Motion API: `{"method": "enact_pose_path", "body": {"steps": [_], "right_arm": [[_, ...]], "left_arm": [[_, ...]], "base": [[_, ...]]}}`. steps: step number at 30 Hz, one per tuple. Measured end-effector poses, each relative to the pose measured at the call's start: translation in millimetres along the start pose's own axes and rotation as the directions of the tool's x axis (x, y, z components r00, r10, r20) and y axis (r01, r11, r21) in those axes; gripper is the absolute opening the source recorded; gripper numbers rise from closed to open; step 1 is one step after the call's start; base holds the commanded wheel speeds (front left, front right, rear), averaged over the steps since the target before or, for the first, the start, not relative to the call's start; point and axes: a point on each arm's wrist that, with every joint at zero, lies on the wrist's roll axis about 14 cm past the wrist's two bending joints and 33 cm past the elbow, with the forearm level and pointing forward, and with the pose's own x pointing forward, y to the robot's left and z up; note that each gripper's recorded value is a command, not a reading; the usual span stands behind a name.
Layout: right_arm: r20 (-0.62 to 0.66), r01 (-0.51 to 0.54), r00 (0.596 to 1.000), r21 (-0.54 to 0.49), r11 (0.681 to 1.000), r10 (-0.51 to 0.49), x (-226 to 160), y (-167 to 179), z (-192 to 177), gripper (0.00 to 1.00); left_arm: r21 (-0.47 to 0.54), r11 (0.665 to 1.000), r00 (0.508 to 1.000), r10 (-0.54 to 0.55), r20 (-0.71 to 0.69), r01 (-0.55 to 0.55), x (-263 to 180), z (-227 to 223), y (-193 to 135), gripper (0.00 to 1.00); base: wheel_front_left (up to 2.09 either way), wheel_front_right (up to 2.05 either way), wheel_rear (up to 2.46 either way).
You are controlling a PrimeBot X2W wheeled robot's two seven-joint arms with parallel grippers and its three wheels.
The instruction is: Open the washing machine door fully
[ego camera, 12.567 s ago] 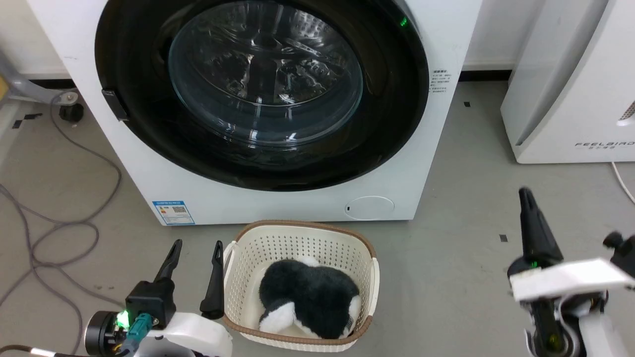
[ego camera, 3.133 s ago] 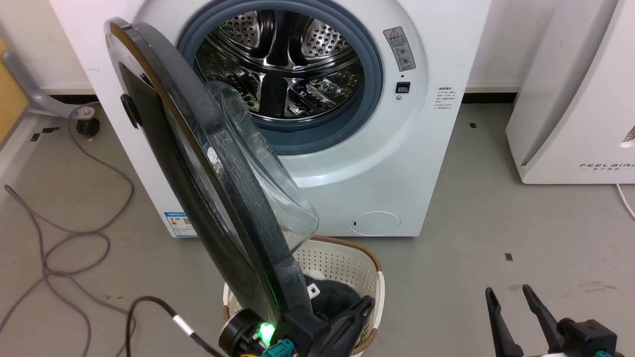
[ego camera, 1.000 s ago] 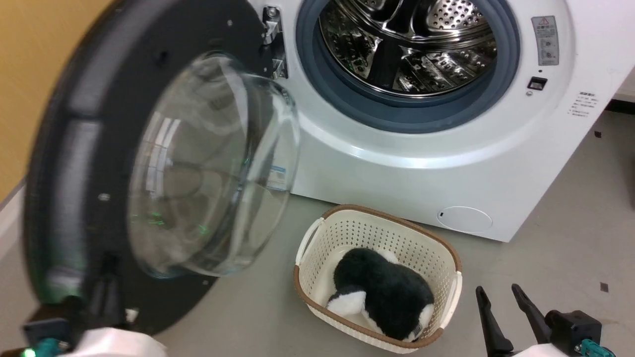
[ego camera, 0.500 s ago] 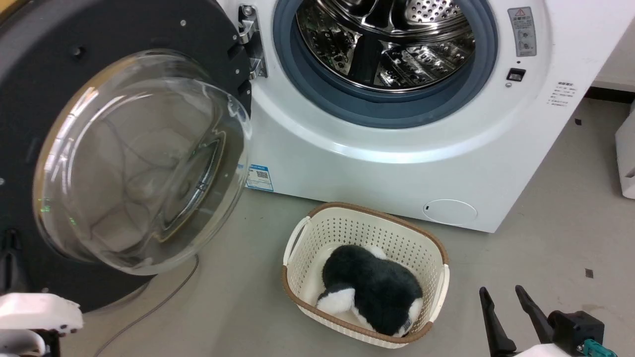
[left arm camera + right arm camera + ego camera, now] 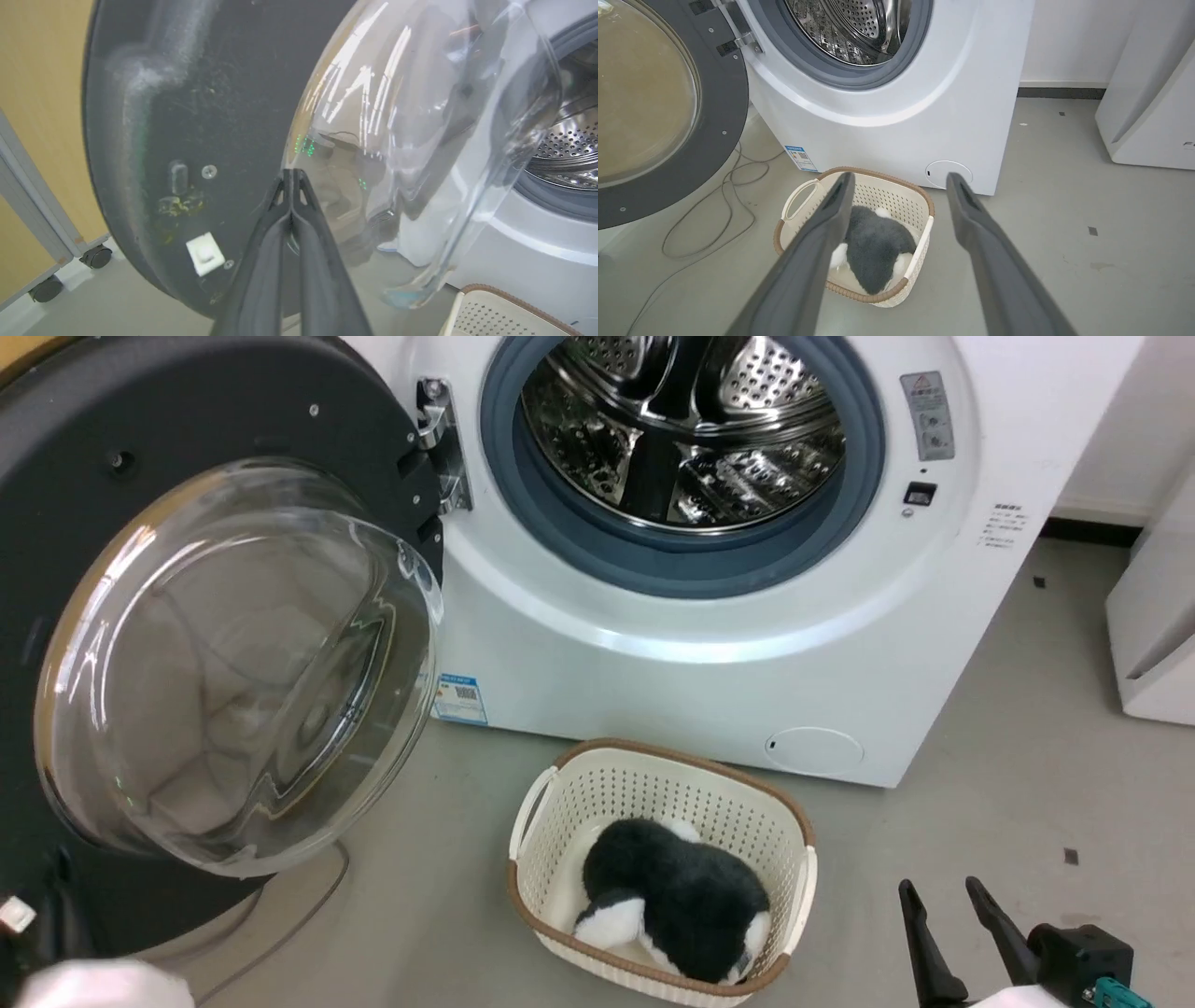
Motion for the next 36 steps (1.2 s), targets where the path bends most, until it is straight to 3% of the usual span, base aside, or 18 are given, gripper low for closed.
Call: {"method": "enact_pose_path", "body": {"steps": [4,5,6,7,8,9,19,26,36], "right_arm": [[0.022,0.013,1.0,-0.001,1.0,-0.013,-6.1,-2.9,5.9,1.0],[0.026,0.018,1.0,-0.002,1.0,-0.018,-7.8,-4.4,6.9,1.0],[0.028,0.021,0.999,-0.002,1.0,-0.021,-9.0,-5.4,7.4,1.0],[0.03,0.024,0.999,-0.002,1.0,-0.023,-9.6,-5.9,8.2,1.0],[0.034,0.025,0.999,-0.003,1.0,-0.025,-10.2,-6.2,9.1,1.0],[0.037,0.026,0.999,-0.005,1.0,-0.025,-11.0,-6.3,10.2,1.0],[0.076,0.063,0.995,-0.046,0.997,-0.059,-23.9,-16.0,23.7,1.0],[0.123,0.121,0.986,-0.088,0.989,-0.11,-40.3,-30.2,41.6,1.0],[0.151,0.204,0.971,-0.103,0.974,-0.187,-68.1,-47.9,55.1,1.0]], "left_arm": [[-0.029,0.999,1.0,-0.02,-0.02,0.02,-27.3,-7.2,-8.4,0.0],[-0.036,0.999,0.999,-0.03,-0.029,0.029,-33.4,-8.7,-11.2,0.07],[-0.043,0.998,0.998,-0.04,-0.038,0.038,-38.7,-10.4,-14.2,0.32],[-0.047,0.998,0.998,-0.046,-0.047,0.044,-43.1,-11.8,-16.2,0.49],[-0.049,0.997,0.997,-0.057,-0.049,0.055,-46.8,-11.9,-19.8,0.95],[-0.051,0.996,0.996,-0.07,-0.05,0.067,-49.8,-11.2,-24.1,1.0],[-0.073,0.957,0.953,-0.288,-0.095,0.282,-71.6,-18.1,-94.6,1.0],[-0.021,0.886,0.882,-0.464,-0.087,0.464,-76.3,-16.9,-149.8,1.0],[-0.017,0.813,0.808,-0.58,-0.099,0.581,-72.9,-21.0,-198.1,1.0]], "base": [[0.0,0.0,0.0],[0.0,0.0,0.0],[0.0,0.0,0.0],[0.0,0.0,0.0],[0.0,0.0,0.0],[0.0,0.0,0.0],[0.0,0.0,0.0],[0.0,0.0,0.0],[0.0,0.0,0.0]]}}
